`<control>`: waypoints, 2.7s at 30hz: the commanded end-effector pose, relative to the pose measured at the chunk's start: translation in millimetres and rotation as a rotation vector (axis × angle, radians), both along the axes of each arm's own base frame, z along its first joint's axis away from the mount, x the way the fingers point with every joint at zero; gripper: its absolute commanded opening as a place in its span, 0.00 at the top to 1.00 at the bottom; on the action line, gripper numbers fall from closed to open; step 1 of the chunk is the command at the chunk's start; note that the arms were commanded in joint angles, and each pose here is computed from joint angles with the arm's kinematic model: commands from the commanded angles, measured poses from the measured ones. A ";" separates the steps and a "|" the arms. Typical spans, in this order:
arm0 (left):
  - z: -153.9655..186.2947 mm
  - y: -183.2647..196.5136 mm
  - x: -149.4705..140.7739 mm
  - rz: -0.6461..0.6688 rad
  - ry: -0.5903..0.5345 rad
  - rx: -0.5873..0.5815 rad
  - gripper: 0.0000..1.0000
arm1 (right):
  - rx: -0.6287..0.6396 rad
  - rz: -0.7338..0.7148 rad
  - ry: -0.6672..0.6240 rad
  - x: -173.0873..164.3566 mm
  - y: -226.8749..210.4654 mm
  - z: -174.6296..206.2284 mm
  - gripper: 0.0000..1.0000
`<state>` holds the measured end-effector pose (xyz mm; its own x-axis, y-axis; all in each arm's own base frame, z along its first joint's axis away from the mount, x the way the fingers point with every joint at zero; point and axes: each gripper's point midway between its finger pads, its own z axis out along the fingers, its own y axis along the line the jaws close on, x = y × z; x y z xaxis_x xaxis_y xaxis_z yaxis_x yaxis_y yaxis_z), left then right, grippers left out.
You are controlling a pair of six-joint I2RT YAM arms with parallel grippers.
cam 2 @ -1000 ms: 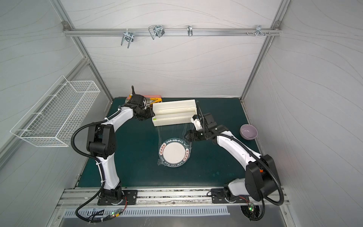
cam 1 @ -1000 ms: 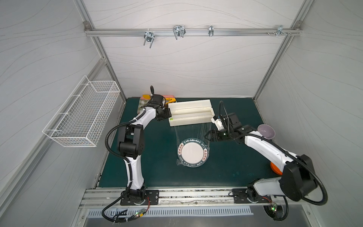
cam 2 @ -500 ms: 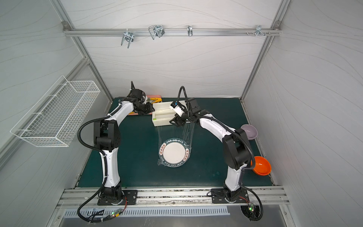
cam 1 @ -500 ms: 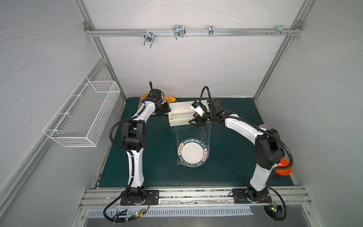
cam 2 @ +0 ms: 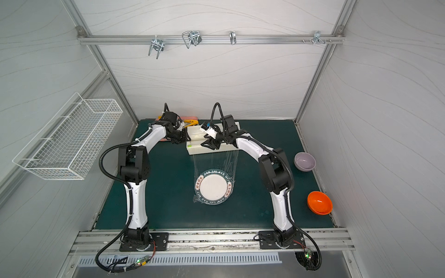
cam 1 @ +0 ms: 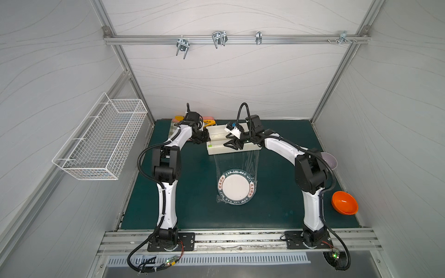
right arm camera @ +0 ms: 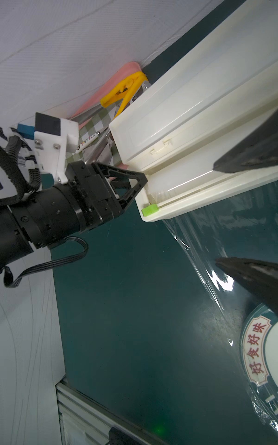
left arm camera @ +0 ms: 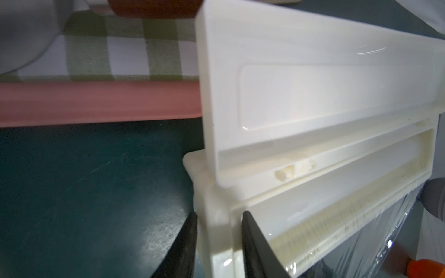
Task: Wrap the plate with plastic wrap
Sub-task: Tear off the plastic wrap from the plastic wrap cutting box.
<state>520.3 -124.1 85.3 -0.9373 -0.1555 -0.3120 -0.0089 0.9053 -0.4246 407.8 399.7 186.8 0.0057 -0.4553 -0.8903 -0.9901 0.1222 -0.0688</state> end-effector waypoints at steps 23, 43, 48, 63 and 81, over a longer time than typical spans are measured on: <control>-26.2 -26.3 -17.0 0.053 0.083 -0.073 0.80 | -0.092 0.092 -0.133 11.1 71.4 -64.2 0.64; -42.2 -24.3 -27.8 0.033 0.132 -0.057 0.83 | -0.083 0.158 -0.135 10.5 95.3 -75.8 0.70; -40.0 -26.1 -28.4 0.028 0.130 -0.067 0.84 | -0.127 0.170 -0.154 7.9 93.1 -83.2 0.72; -42.3 -24.3 -33.0 0.027 0.141 -0.073 0.85 | -0.181 0.113 -0.195 22.1 91.2 -94.2 0.73; -49.5 -19.3 -39.6 0.026 0.164 -0.055 0.86 | -0.109 0.146 -0.171 16.6 99.6 -78.2 0.74</control>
